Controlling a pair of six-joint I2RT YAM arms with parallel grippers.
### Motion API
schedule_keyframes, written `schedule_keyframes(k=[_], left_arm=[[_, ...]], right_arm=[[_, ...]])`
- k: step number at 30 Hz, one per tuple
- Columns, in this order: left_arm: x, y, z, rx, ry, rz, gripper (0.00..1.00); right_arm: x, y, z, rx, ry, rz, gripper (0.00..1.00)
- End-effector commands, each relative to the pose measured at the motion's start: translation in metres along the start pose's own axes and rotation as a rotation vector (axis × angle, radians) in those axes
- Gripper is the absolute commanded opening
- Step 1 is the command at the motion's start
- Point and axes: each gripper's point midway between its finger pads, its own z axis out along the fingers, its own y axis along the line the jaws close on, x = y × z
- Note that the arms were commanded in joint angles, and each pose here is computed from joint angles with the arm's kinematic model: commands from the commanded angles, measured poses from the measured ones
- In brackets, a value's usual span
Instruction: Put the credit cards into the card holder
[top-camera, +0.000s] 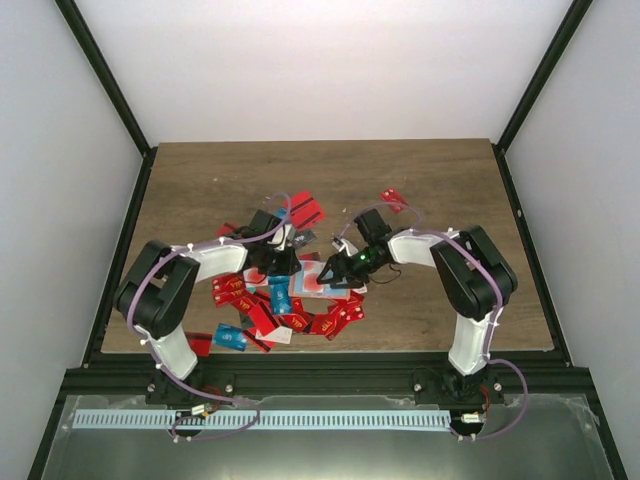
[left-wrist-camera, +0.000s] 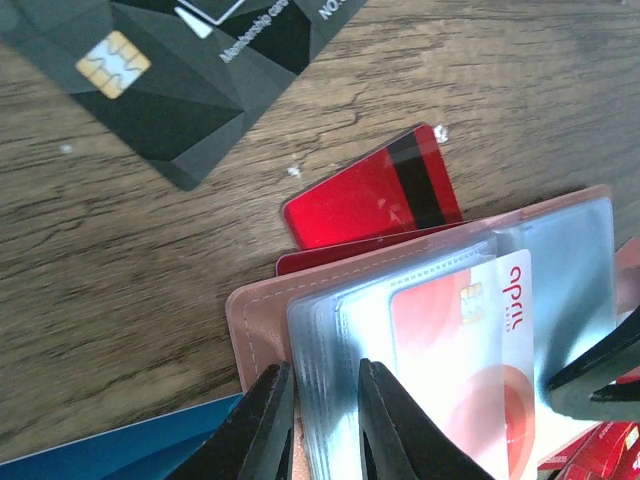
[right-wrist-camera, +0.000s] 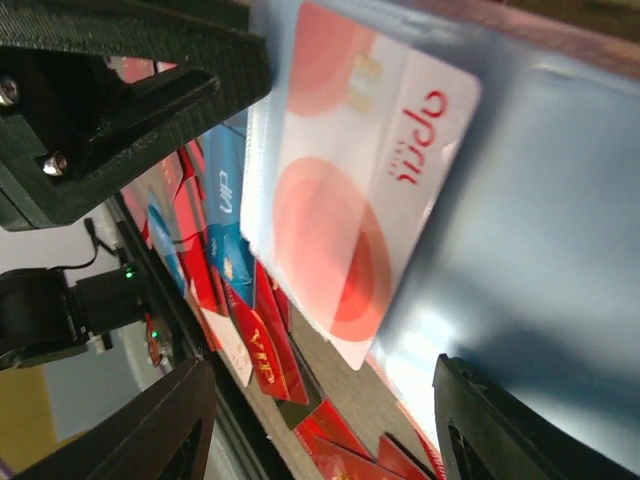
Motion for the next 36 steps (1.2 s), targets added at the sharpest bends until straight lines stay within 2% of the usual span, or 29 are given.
schedule_keyframes(k=[1, 4, 7, 9, 15, 25, 36], left_arm=[[0.007, 0.012, -0.008, -0.073, 0.006, -0.017, 0.21], [0.006, 0.013, -0.014, -0.086, -0.005, -0.017, 0.21], [0.005, 0.013, -0.019, -0.098, -0.015, -0.014, 0.21], [0.005, 0.012, -0.022, -0.102, -0.016, -0.009, 0.21], [0.012, 0.016, -0.029, -0.128, -0.003, -0.008, 0.21], [0.027, 0.025, -0.018, -0.145, 0.044, -0.021, 0.18], [0.036, 0.019, -0.001, -0.122, 0.083, -0.001, 0.18]], right_arm=[[-0.023, 0.001, -0.011, 0.111, -0.087, -0.036, 0.59], [-0.038, -0.003, -0.016, 0.169, -0.147, -0.033, 0.52], [-0.048, -0.006, -0.02, 0.214, -0.192, -0.037, 0.34], [-0.051, -0.007, -0.022, 0.238, -0.208, -0.044, 0.25], [-0.052, -0.01, -0.019, 0.306, -0.214, -0.067, 0.12], [-0.05, -0.016, -0.007, 0.372, -0.206, -0.079, 0.05], [-0.046, -0.018, 0.008, 0.4, -0.177, -0.088, 0.03]])
